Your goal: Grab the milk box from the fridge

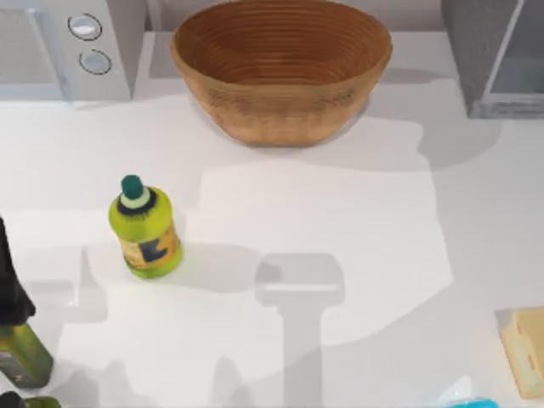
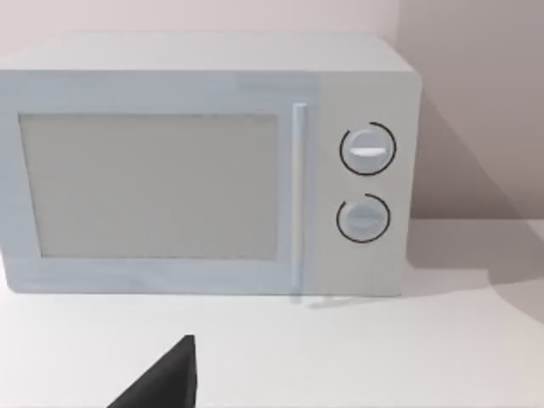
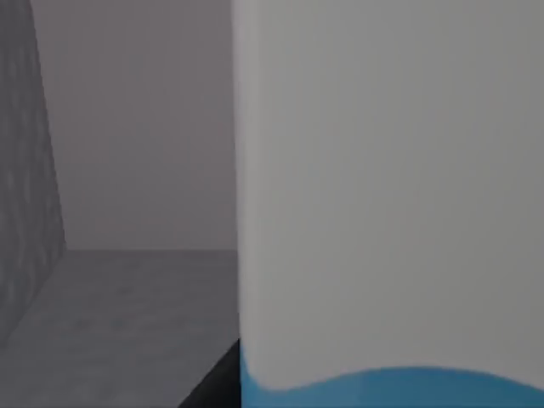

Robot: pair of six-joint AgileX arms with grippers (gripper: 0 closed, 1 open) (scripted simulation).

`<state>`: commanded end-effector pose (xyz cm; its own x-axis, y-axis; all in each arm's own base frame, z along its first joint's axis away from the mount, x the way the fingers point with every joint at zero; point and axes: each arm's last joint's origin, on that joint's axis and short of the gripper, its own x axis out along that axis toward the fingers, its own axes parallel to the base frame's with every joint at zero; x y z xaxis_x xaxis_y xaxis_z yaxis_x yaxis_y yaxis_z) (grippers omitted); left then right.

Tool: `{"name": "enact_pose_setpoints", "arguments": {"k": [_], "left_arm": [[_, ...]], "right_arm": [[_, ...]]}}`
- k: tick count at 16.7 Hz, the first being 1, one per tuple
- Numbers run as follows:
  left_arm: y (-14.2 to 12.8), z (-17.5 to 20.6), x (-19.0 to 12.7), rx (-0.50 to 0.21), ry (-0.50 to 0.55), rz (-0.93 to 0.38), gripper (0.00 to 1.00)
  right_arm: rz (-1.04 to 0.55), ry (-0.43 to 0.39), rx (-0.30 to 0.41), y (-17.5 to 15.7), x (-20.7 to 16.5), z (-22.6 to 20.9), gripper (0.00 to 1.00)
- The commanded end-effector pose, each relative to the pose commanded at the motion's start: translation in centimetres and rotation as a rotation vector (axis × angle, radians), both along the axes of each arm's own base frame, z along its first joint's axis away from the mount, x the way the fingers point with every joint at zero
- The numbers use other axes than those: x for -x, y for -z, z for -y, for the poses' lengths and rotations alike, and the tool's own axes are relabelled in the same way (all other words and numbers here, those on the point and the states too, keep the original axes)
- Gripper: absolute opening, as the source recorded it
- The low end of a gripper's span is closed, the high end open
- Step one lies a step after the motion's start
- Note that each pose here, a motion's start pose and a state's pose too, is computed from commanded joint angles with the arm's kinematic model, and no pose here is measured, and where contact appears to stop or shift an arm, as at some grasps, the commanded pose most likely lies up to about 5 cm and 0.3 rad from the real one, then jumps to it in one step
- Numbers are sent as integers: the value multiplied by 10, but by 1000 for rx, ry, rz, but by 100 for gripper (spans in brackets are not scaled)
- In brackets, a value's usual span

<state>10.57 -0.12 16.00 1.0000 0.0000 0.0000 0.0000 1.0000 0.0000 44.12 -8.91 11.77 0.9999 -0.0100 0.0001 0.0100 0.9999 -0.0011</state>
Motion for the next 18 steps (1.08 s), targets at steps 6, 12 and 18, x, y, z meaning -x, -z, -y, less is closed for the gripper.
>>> {"name": "enact_pose_setpoints", "arguments": {"k": [6, 12, 18], "left_arm": [[0, 0, 0, 0, 0, 0, 100], [0, 0, 0, 0, 0, 0, 100], [0, 0, 0, 0, 0, 0, 100]], "right_arm": [[0, 0, 0, 0, 0, 0, 17], [0, 0, 0, 0, 0, 0, 0], [1, 2, -1, -2, 0, 1, 0]]}}
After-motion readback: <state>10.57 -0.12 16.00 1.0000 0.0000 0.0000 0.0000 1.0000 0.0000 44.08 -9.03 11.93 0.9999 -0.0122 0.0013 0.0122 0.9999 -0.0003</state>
